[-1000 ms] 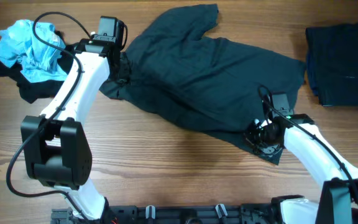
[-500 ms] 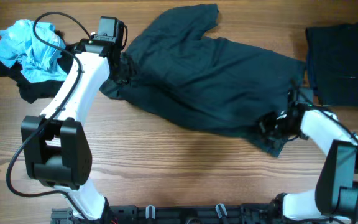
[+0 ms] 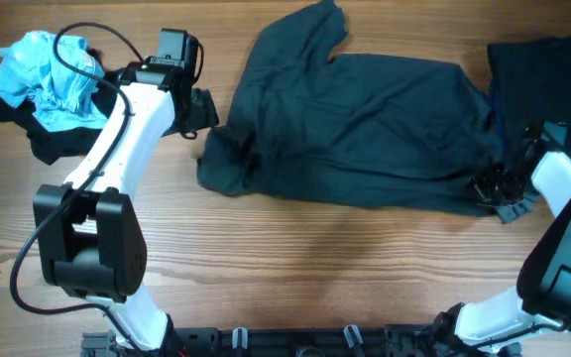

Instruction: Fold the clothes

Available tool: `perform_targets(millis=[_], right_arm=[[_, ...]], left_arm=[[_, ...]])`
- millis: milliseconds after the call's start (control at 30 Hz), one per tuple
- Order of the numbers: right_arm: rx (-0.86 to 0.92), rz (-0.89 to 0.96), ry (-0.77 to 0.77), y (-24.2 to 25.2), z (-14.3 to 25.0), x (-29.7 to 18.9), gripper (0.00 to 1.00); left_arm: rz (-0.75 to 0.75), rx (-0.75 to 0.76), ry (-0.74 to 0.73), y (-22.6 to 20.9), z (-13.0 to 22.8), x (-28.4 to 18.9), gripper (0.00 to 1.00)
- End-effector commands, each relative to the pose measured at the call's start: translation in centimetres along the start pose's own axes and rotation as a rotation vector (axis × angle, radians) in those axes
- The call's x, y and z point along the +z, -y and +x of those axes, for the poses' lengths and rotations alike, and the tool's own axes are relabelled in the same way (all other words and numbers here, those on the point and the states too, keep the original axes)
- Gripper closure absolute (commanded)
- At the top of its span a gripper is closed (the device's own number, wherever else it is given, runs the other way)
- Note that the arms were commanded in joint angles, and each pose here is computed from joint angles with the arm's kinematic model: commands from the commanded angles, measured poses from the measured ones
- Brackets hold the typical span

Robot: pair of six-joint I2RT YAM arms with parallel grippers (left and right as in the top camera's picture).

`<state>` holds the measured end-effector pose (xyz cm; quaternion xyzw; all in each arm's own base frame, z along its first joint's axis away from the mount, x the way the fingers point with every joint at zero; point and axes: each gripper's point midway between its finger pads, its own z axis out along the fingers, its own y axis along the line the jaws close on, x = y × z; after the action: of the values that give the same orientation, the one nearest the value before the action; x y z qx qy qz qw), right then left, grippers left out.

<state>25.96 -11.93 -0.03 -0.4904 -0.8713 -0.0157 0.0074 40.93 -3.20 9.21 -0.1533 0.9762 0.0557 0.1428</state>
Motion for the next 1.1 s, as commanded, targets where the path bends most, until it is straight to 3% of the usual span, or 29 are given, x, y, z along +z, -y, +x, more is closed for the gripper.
perform_targets(millis=[0,67,100,167,233,433,533,633,733,767,867,900,967,1067], right_arm=[[-0.134,-0.044,0.044,-1.7,-2.5,-4.6,0.72],[-0.176,-0.106,0.062,-3.1,-3.1,-7.9,0.45],[-0.187,-0.133,0.081,-3.8,-3.4,-9.9,0.24],[-0.231,-0.177,0.101,-4.6,-3.6,-12.1,0.13],[-0.273,-0.213,0.124,-5.3,-3.7,-14.7,0.09],[-0.364,-0.316,0.144,-6.6,-2.4,-19.6,0.07],[-0.436,-0.383,0.134,-7.7,-1.2,-20.4,0.06],[-0.471,-0.381,0.117,-8.5,-0.1,-20.3,0.07],[-0.529,-0.384,0.105,-9.9,1.3,-20.2,0.09],[-0.543,-0.386,0.103,-10.3,1.7,-20.2,0.11],[-0.590,-0.390,0.095,-11.4,2.9,-20.1,0.22],[-0.599,-0.390,0.093,-11.7,3.2,-20.1,0.29],[-0.594,-0.388,0.085,-12.0,3.7,-20.1,0.41],[-0.607,-0.387,0.076,-12.3,4.3,-20.0,0.46]], left_arm=[[0.032,-0.015,0.059,-0.2,-1.1,-2.4,0.08],[0.052,-0.026,0.108,-0.4,-1.7,-4.4,0.07],[0.067,-0.038,0.145,-0.8,-2.2,-6.0,0.06],[0.081,-0.060,0.182,-1.5,-2.5,-7.7,0.05],[0.096,-0.117,0.226,-2.7,-2.9,-9.9,0.05],[0.206,-0.177,0.407,-4.9,-2.7,-18.3,0.04],[0.320,-0.139,0.382,-3.0,-1.5,-19.6,0.05],[0.339,-0.086,0.289,-0.8,-0.1,-17.8,0.11],[0.319,-0.027,0.192,1.8,0.6,-14.4,0.31],[0.316,-0.011,0.171,2.7,0.7,-13.3,0.50],[0.332,0.033,0.148,6.3,-0.1,-9.7,0.88],[0.346,0.041,0.164,7.6,-0.8,-8.7,0.95],[0.384,0.063,0.209,10.1,-2.2,-7.1,0.96],[0.462,0.088,0.277,13.9,-3.9,-5.4,0.96]])
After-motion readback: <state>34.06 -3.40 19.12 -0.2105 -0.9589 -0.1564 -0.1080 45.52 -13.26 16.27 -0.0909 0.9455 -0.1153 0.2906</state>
